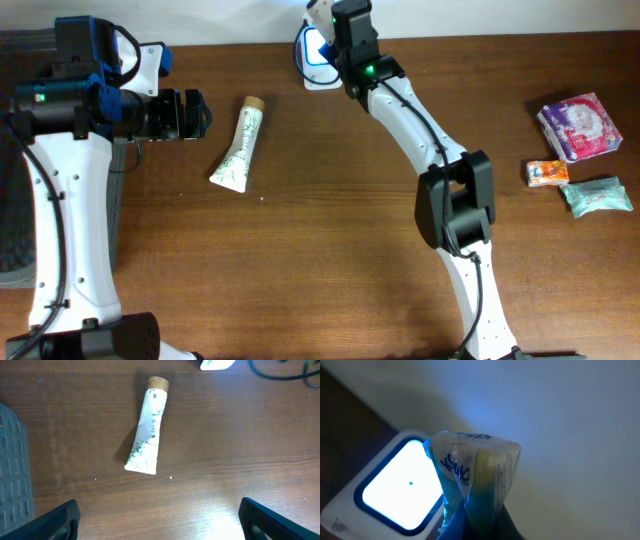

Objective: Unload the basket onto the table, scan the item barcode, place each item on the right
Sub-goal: 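Lift the small green packet and hold it before the scanner, then carry the green packet to the right edge and release it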

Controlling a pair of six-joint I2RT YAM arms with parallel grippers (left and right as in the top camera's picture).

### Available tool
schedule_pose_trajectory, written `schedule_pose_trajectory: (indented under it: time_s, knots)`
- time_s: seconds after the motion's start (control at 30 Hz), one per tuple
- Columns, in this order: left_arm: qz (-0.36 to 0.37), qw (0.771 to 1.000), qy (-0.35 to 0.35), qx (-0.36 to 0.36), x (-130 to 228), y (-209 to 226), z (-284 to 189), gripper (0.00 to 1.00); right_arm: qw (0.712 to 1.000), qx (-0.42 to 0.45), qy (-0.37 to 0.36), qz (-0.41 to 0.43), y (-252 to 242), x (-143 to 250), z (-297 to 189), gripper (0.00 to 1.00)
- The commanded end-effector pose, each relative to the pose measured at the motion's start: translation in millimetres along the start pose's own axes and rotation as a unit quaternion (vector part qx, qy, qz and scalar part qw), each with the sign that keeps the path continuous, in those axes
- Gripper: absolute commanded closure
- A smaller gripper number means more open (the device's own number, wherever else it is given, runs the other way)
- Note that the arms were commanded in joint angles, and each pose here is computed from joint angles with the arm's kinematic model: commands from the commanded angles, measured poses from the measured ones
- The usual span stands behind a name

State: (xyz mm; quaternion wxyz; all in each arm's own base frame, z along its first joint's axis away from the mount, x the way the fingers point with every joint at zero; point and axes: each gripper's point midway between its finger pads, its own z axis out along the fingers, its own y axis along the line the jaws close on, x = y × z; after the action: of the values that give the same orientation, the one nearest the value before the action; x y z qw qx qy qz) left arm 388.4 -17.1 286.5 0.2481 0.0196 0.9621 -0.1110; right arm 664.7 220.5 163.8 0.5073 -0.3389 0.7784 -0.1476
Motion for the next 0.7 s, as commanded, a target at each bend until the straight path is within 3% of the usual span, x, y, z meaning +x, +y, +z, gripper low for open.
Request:
schedule_pose_trajectory:
  time_s: [0.0, 0.17, 0.33, 0.47, 0.57, 0.67]
  knots:
    - [0.001, 1.0, -0.001, 0.006, -0.6, -2.4, -0.5, 0.01, 1.0, -0.003, 0.01, -0.012, 11.5, 8.2, 8.7, 0.96]
    - [0.001, 1.0, -0.001, 0.006, -0.6, -2.4, -0.5, 0.01, 0.999, 0.035, 0.026, 0.006, -5.1, 10.0, 4.2, 0.96]
    - [0.001, 1.0, -0.001, 0.006, -0.6, -2.4, -0.5, 0.01, 0.976, 0.12, 0.073, 0.166, -75.0, 24.8, -32.5, 0.96]
    - [0.001, 1.0, -0.001, 0.006, -0.6, -2.4, -0.5, 0.01, 0.934, 0.154, 0.163, 0.279, -130.5, 85.2, -72.7, 0.96]
    - [0.001, 1.0, -0.001, 0.006, -0.6, -2.4, -0.5, 0.01, 0.875, 0.173, 0.288, 0.348, -156.4, 172.8, -110.5, 0.96]
    - [0.001, 1.0, -0.001, 0.006, -0.6, -2.4, -0.5, 0.01, 0.83, 0.152, 0.4, 0.357, -160.1, 244.4, -144.3, 0.96]
